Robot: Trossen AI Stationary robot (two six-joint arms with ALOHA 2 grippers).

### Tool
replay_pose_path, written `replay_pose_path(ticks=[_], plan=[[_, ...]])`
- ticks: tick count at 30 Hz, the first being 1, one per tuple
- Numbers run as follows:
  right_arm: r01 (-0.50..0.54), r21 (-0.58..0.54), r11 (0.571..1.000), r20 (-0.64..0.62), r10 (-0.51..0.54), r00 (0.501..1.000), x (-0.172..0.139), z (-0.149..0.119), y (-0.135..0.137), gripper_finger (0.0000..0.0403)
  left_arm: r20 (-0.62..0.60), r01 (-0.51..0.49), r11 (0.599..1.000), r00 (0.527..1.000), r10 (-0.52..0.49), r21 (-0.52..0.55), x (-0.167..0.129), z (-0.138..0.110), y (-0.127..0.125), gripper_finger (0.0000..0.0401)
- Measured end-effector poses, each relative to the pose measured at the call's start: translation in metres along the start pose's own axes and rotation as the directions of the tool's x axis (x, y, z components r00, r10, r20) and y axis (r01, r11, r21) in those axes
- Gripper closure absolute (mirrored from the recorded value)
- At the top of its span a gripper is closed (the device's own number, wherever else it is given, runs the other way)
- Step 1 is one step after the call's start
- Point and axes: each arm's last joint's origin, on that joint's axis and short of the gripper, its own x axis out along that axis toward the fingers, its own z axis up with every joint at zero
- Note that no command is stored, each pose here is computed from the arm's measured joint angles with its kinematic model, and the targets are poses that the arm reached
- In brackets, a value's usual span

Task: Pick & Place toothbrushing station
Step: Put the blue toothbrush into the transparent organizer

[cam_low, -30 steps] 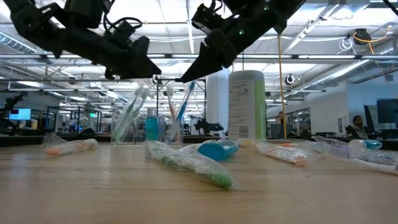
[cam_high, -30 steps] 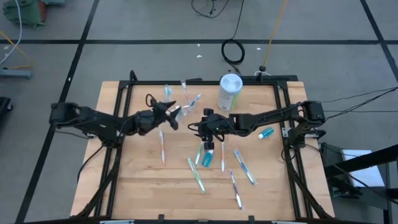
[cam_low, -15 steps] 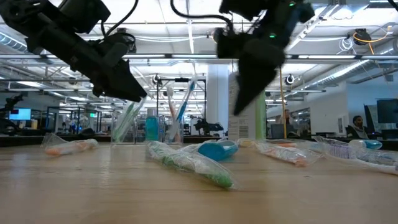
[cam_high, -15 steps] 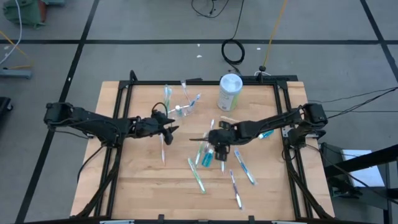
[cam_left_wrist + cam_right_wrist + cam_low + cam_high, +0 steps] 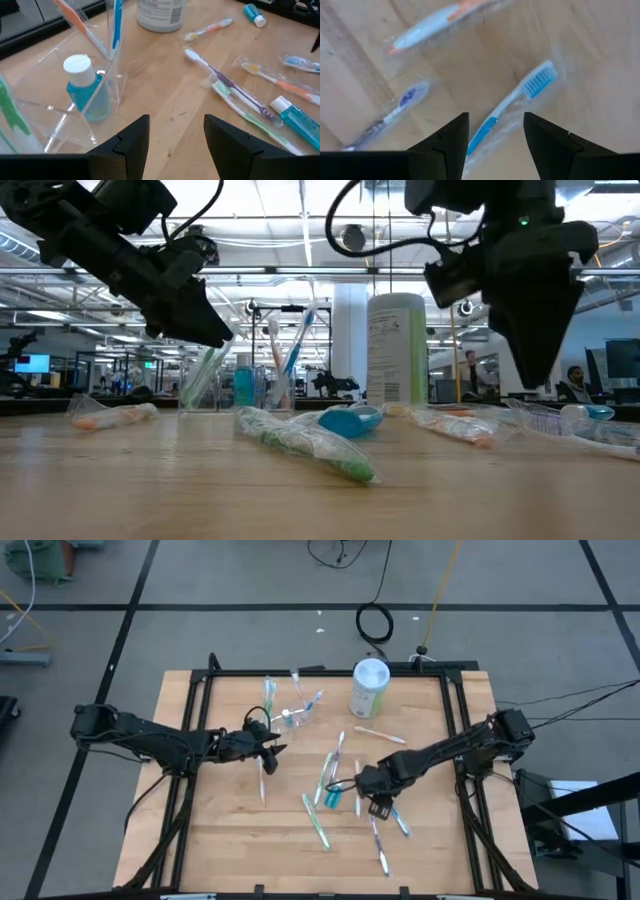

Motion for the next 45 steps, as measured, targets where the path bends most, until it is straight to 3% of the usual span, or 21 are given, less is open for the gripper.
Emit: replay_pose_path(ticks=[6, 11, 19, 22, 30, 37, 43, 45], plan=[[-0.004, 0.061, 0.998, 0.003, 0.004, 1.0, 0.018, -0.009, -0.002, 0.0222, 0.001, 0.0, 1.0, 1.0, 0.0, -0.002, 0.0, 0.0, 0.0, 0.021], [-0.065, 0.121, 0.99, 0.067, 0.058, 0.996, 0.033, -0.005, -0.008, 0.0222, 0.002, 0.0, 1.0, 1.0, 0.0, -0.019, 0.0, 0.0, 0.0, 0.021], [-0.058, 0.105, 0.993, 0.076, 0.05, 0.996, 0.054, -0.015, -0.02, 0.0231, 0.002, 0.0, 1.0, 1.0, 0.0, -0.021, 0.0, 0.0, 0.0, 0.021], [-0.034, 0.07, 0.997, 0.07, 0.029, 0.997, 0.058, -0.02, -0.021, 0.0261, 0.003, 0.0, 1.0, 1.0, 0.0, -0.021, 0.0, 0.0, 0.0, 0.021], [-0.037, 0.081, 0.996, 0.066, 0.032, 0.997, 0.058, -0.021, -0.02, 0.0386, 0.003, -0.001, 1.0, 1.0, 0.001, -0.021, 0.0, 0.0, 0.0, 0.021], [-0.178, 0.09, 0.98, 0.08, 0.171, 0.982, 0.035, -0.026, -0.019, 0.0386, 0.01, 0.002, 1.0, 1.0, -0.002, -0.024, 0.0, 0.001, 0.0, 0.021], [-0.286, 0.015, 0.958, 0.262, 0.273, 0.926, -0.012, -0.032, -0.023, 0.0395, 0.016, 0.004, 1.0, 1.0, -0.004, -0.027, 0.0, 0.002, 0.0, 0.021], [-0.325, -0.03, 0.945, 0.346, 0.315, 0.884, -0.028, -0.033, -0.026, 0.0395, 0.016, 0.004, 1.0, 1.0, -0.004, -0.026, 0.0, 0.002, 0.0, 0.021]])
